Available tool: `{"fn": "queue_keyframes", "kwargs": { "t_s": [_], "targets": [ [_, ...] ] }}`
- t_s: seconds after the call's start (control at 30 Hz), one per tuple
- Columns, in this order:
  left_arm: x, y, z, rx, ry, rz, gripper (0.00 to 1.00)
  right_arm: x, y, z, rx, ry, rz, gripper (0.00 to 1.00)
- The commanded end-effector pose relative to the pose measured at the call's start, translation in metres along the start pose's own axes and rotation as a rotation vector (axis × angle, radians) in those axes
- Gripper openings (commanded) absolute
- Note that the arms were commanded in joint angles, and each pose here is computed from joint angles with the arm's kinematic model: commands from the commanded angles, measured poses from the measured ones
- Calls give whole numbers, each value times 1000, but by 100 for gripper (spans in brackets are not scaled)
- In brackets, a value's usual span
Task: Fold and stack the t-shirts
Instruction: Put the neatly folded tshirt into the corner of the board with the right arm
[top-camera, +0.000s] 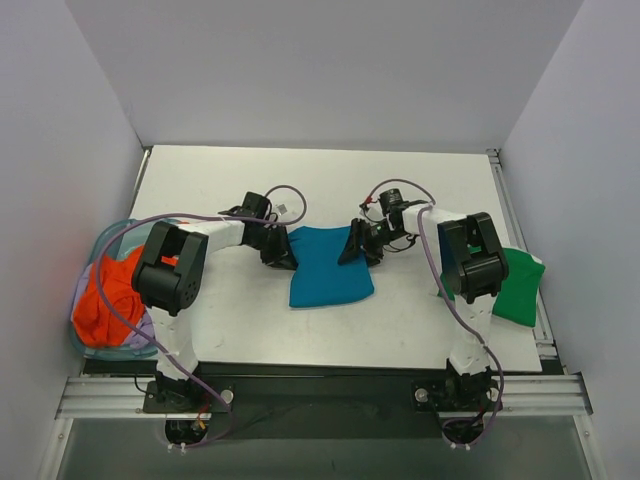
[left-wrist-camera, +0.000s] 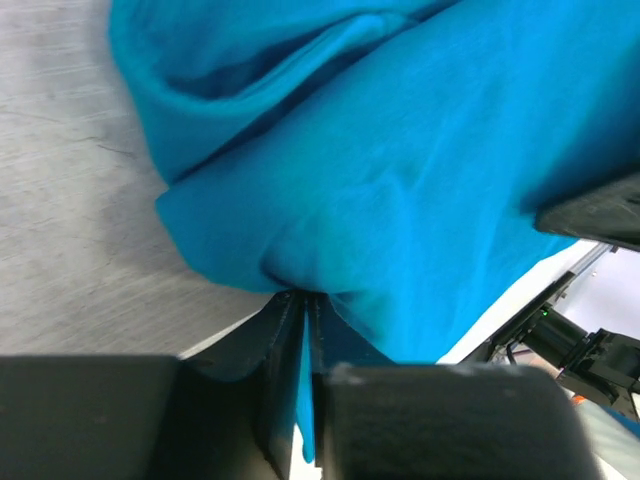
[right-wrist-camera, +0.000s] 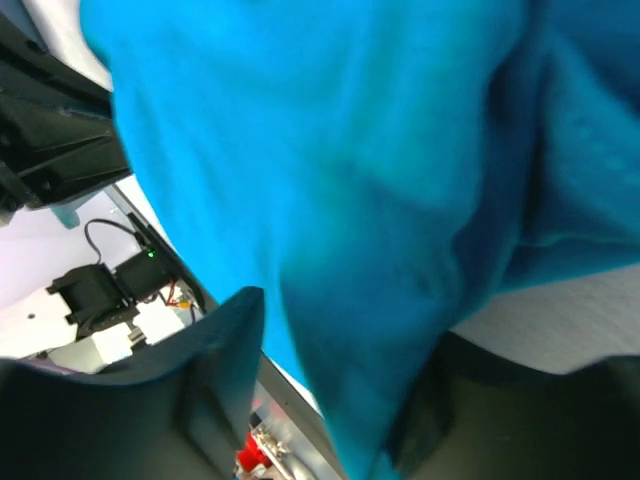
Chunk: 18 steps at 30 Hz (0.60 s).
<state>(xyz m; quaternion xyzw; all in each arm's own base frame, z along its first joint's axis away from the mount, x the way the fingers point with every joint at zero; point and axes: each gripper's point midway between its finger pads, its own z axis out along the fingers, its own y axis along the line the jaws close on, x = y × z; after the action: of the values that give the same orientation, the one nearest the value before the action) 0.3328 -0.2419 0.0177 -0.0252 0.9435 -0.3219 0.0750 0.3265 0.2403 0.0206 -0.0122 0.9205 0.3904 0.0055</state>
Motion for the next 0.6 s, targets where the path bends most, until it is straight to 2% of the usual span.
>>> {"fn": "queue_keyframes", "kwargs": {
  "t_s": [0.0,0.03,0.1,0.13,0.27,0.43,0.57],
  "targets": [
    [5,4,7,-23,22,22,20,23,-50,20,197,47,43,42],
    [6,4,7,-20,24,20,23,23,-52,18,212,39,44,35],
    [4,1,5,-17,16,23,30,21,-50,10,218,18,41,28],
    [5,0,4,-15,16,21,32,20,-50,8,232,4,32,21],
    [1,-5,-3,-3,-3,29,38,18,-44,-12,257,-41,22,1],
    [3,-2,-9,-6,-4,31,46,23,-47,-40,313,-60,24,0],
    [9,4,-18,-7,-8,41,48,34,-48,-71,367,-50,28,0]
  ]
}}
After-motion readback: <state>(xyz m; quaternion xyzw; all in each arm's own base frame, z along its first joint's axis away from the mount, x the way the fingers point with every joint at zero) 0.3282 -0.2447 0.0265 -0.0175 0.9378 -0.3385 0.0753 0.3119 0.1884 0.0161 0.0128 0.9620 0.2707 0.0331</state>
